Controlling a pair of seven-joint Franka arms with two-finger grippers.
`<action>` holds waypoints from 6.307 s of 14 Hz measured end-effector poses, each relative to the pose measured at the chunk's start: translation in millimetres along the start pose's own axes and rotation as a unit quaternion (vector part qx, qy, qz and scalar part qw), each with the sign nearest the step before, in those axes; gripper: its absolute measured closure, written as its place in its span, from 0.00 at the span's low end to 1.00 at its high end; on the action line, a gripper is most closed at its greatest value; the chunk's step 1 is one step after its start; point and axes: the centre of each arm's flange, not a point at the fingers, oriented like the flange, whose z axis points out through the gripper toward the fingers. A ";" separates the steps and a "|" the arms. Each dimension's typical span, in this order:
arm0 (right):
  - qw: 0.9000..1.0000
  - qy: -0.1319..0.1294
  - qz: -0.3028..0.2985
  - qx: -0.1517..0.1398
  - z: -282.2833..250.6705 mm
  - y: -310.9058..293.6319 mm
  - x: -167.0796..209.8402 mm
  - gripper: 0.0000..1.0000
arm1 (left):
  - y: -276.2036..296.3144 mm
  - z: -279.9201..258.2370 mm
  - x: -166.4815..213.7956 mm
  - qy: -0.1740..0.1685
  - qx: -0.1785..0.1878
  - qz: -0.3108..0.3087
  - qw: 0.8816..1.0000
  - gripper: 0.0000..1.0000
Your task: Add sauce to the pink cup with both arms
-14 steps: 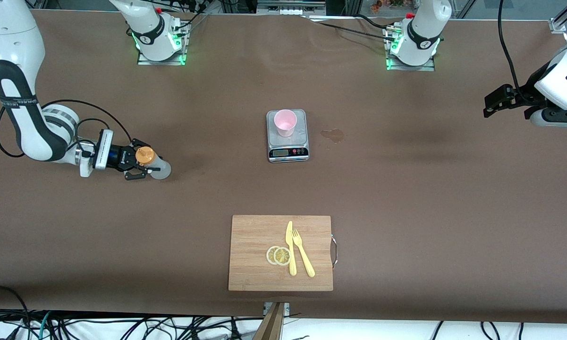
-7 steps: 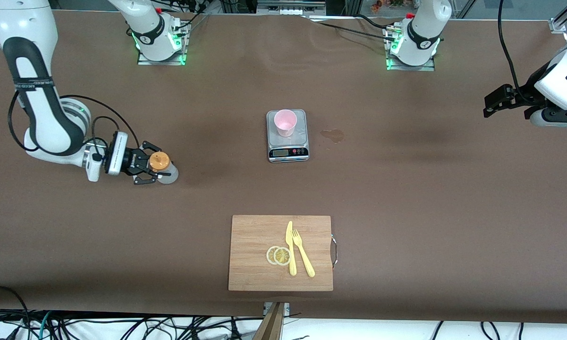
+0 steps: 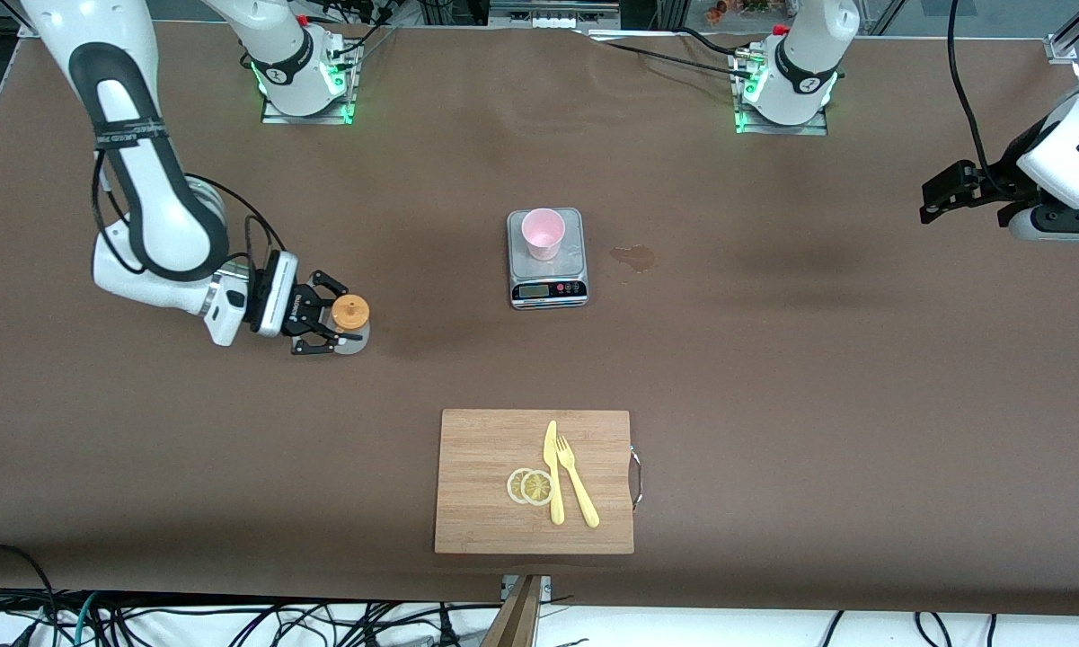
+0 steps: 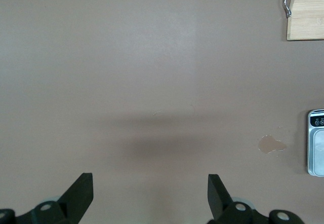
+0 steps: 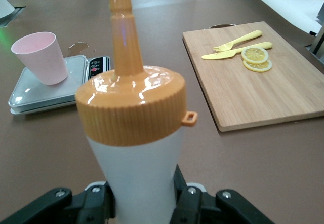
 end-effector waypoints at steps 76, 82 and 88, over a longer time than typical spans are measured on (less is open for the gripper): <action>0.821 -0.570 -0.037 0.011 202.0 -202.9 234.9 0.59 | -2.4 -0.1 -0.3 -0.001 0.000 -0.002 1.000 0.00; 0.812 -0.582 -0.040 0.012 203.3 -207.4 234.1 0.59 | -2.4 -0.1 -0.3 -0.001 0.000 -0.002 1.000 0.00; 0.804 -0.594 -0.038 0.001 204.5 -212.4 241.7 0.59 | -2.4 -0.1 -0.3 -0.001 0.000 -0.002 1.000 0.00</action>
